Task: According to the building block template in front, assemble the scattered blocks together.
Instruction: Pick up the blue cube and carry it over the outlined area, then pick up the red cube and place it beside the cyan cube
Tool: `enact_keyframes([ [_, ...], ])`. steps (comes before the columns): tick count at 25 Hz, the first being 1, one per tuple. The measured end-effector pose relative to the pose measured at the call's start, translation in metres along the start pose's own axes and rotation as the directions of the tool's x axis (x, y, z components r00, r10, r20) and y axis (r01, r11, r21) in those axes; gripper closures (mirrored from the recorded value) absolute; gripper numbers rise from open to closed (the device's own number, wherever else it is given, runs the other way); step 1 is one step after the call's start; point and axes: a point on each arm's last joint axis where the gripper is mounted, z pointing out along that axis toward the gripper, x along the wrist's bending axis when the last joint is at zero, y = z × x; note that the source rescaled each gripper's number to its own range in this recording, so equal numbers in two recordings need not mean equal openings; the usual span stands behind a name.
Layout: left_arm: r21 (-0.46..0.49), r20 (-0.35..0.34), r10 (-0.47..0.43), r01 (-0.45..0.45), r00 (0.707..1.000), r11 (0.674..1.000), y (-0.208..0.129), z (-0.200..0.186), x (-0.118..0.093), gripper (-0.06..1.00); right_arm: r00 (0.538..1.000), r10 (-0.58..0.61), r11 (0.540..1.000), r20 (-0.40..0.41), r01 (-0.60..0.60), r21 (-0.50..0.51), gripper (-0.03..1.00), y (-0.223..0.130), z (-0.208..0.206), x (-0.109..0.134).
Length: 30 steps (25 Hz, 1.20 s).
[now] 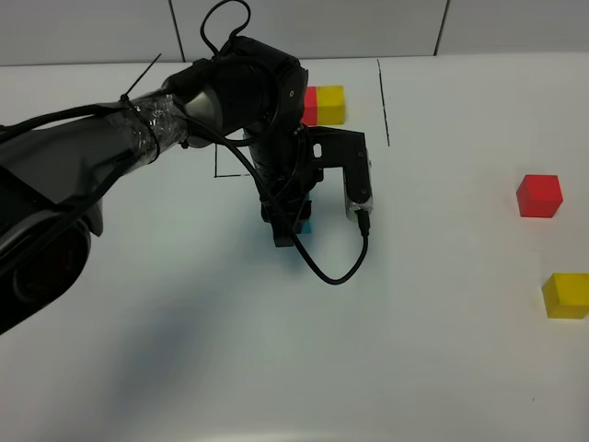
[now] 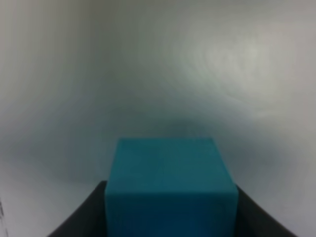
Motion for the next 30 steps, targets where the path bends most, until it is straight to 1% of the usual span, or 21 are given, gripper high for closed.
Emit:
enact_keyframes([
  [5, 0.008, 0.009, -0.030, 0.030, 1.000, 1.000, 0.000, 0.021, 0.001, 0.94, 1.000, 0.000, 1.000, 0.000, 0.000, 0.000, 0.23, 0.000, 0.000, 0.000],
  [16, 0.001, 0.001, -0.031, 0.031, 1.000, 1.000, 0.001, 0.021, 0.002, 0.94, 1.000, 0.000, 1.000, 0.000, 0.000, 0.000, 0.23, 0.000, 0.000, 0.000],
  [24, -0.021, -0.030, -0.029, 0.028, 0.999, 0.999, 0.003, 0.021, 0.005, 0.94, 1.000, 0.000, 1.000, 0.000, 0.000, 0.000, 0.23, 0.000, 0.000, 0.000],
  [25, -0.024, -0.034, -0.028, 0.027, 0.999, 0.999, 0.003, 0.021, 0.005, 0.90, 1.000, 0.000, 1.000, 0.000, 0.000, 0.000, 0.23, 0.000, 0.000, 0.000],
  [26, -0.025, -0.036, -0.028, 0.027, 0.999, 0.999, 0.003, 0.021, 0.006, 0.84, 1.000, 0.000, 1.000, 0.000, 0.000, 0.000, 0.23, 0.000, 0.000, 0.000],
  [27, -0.025, -0.036, -0.028, 0.027, 0.999, 0.999, 0.003, 0.022, 0.006, 0.73, 1.000, 0.000, 1.000, 0.000, 0.000, 0.000, 0.23, 0.000, 0.000, 0.000],
  [29, -0.025, -0.036, -0.029, 0.028, 0.999, 0.999, 0.003, 0.022, 0.006, 0.46, 1.000, 0.000, 1.000, 0.000, 0.000, 0.000, 0.23, 0.000, 0.000, 0.000],
  [30, -0.026, -0.037, -0.030, 0.029, 0.999, 0.999, 0.003, 0.022, 0.006, 0.34, 1.000, 0.000, 1.000, -0.001, 0.000, 0.000, 0.23, 0.000, 0.000, 0.000],
])
